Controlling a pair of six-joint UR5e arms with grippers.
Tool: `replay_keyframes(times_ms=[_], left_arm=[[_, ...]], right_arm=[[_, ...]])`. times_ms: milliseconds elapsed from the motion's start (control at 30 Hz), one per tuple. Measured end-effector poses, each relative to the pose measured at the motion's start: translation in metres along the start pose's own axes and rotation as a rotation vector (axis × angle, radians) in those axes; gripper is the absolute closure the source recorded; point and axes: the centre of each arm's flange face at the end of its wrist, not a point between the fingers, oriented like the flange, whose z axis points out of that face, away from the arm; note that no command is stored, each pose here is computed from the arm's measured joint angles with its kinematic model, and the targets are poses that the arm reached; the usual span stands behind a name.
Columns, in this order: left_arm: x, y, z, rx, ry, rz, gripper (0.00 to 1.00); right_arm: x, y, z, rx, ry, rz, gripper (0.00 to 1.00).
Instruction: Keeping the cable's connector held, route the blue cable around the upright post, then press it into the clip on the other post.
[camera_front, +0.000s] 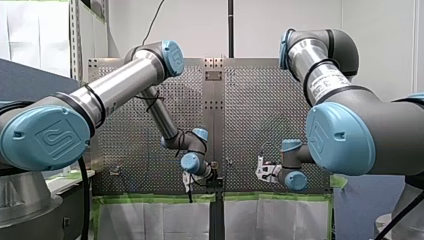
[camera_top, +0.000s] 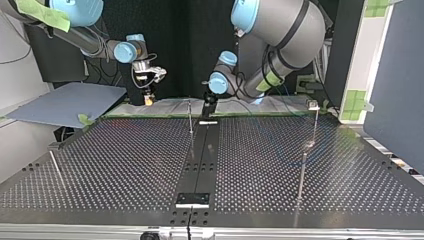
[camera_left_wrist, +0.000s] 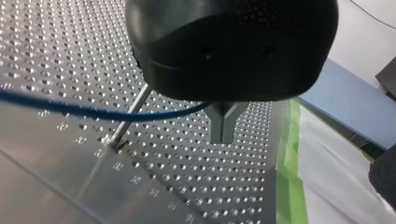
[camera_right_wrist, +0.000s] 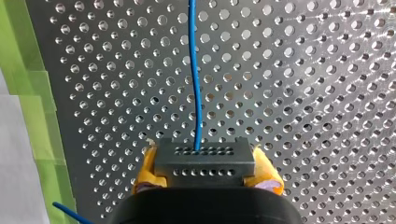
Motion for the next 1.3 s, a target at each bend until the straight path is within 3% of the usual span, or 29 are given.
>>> replay_keyframes(times_ms=[200,300,567,733,1067,1300], left_arm=[[-0.017,0.019,0.007,-0.023,-0.010,0.033,1.00],[-0.030,0.020,0.007,-0.022,-0.025,0.060,1.00],[-0.047,-0.002,0.002,0.052,-0.035,0.118,1.00],[-0.041,-0.016,-0.001,0.096,-0.026,0.100,1.00],[-0.042,-0.021,0.001,0.103,-0.050,0.011,1.00],[-0.033,-0.033,-0.004,0.136,-0.019,0.062,1.00]], right_arm=[[0.001,0.001,0.002,0.000,0.003,-0.001,1.00],[0.002,0.001,0.004,-0.001,0.007,0.000,1.00],[0.005,0.004,0.009,-0.004,0.011,0.002,1.00],[0.006,0.006,0.010,-0.008,0.012,0.002,1.00],[0.005,0.008,0.010,-0.010,0.012,0.000,1.00],[0.005,0.009,0.010,-0.011,0.010,0.000,1.00]])
